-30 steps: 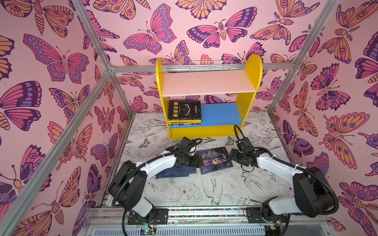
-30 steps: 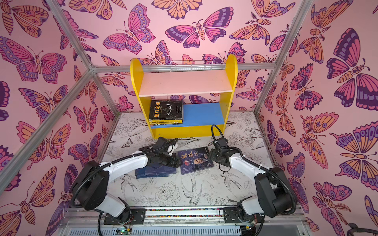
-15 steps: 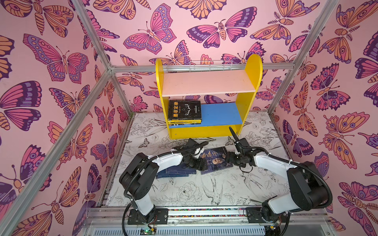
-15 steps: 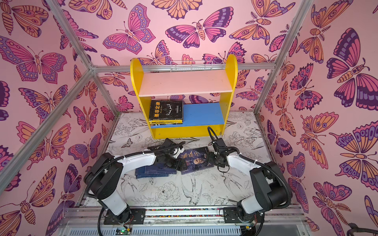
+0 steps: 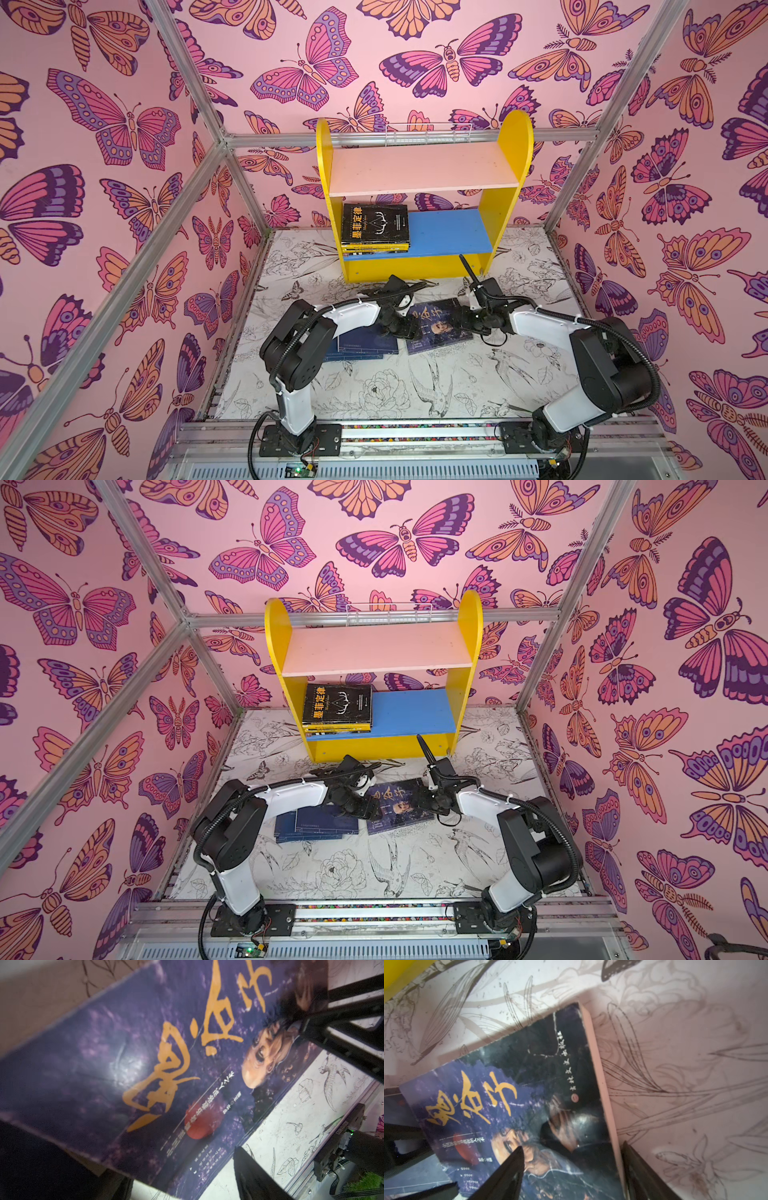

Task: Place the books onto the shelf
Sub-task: 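Tilt the purple book up on its edge with both grippers, then grasp the upright purple book with the right gripper while left steadies it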

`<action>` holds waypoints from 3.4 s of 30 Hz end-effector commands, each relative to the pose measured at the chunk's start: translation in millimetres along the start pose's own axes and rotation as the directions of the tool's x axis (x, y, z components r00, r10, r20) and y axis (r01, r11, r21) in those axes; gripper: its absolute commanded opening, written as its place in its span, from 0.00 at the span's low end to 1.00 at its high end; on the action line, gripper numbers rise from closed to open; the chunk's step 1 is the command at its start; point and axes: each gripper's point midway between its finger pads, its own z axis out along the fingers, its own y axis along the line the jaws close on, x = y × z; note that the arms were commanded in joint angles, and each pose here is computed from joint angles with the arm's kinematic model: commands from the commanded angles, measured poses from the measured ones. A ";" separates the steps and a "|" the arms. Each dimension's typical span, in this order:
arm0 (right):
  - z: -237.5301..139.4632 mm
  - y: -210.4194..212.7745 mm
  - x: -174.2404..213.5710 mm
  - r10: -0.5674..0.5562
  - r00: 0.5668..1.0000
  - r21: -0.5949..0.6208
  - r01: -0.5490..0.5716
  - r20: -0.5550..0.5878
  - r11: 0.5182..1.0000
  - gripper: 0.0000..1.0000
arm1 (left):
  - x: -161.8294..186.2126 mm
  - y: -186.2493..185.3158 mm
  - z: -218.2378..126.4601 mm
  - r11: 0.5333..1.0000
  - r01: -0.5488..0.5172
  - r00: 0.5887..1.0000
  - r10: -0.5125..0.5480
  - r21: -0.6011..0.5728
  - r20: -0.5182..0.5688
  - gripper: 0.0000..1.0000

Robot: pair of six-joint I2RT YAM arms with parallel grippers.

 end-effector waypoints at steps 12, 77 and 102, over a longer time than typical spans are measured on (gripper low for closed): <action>-58.0 85.6 -27.5 -0.061 0.993 -0.381 0.095 0.102 0.920 0.66 | 19.8 26.3 8.3 0.995 0.054 0.995 -0.061 -0.084 -0.080 0.69; -204.3 116.3 -119.8 0.348 0.868 -0.755 0.047 0.355 0.654 0.00 | -53.7 -35.5 -120.8 0.788 0.047 0.924 -0.268 0.613 0.273 0.90; -172.2 128.4 -90.0 0.275 0.927 -0.759 0.016 0.255 0.651 0.00 | -80.4 -41.8 -168.4 0.769 -0.044 0.846 -0.311 0.638 0.432 0.36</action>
